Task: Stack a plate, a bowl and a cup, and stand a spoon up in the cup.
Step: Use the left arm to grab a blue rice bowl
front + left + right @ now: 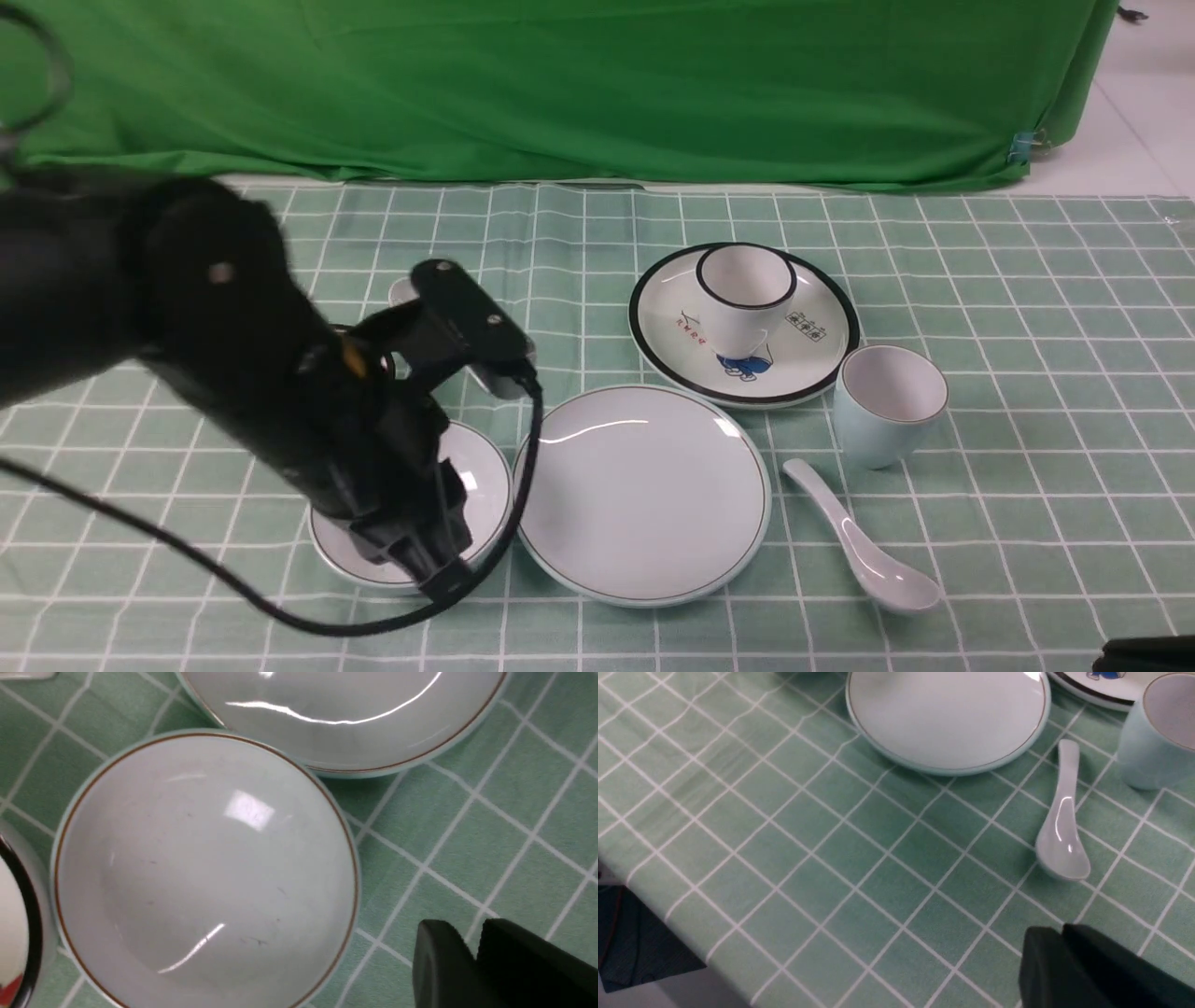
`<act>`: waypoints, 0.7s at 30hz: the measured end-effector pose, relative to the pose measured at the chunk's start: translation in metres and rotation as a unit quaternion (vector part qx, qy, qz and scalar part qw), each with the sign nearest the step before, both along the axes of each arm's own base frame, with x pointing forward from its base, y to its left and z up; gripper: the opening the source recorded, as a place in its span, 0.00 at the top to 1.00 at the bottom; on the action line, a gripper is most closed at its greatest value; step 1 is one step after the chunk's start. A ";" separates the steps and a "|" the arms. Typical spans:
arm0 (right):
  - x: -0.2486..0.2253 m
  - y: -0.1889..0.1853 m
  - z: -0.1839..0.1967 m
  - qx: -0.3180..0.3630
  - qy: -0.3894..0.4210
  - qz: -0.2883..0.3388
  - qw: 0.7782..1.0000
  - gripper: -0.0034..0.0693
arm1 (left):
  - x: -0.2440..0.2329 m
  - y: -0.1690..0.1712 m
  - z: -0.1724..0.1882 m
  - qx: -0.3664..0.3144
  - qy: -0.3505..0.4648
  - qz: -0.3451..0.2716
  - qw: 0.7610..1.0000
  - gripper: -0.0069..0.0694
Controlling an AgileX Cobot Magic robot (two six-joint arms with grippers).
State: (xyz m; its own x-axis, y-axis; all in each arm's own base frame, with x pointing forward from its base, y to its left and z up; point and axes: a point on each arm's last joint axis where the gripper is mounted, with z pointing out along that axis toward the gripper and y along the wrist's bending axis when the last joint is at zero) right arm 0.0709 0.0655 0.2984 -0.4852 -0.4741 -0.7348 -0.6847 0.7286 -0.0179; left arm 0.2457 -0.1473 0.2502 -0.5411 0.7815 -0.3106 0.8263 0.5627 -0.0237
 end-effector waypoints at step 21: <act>0.001 0.000 0.000 -0.009 -0.012 0.008 1.000 0.85 | 0.027 -0.006 -0.067 0.078 0.044 -0.039 0.995 0.63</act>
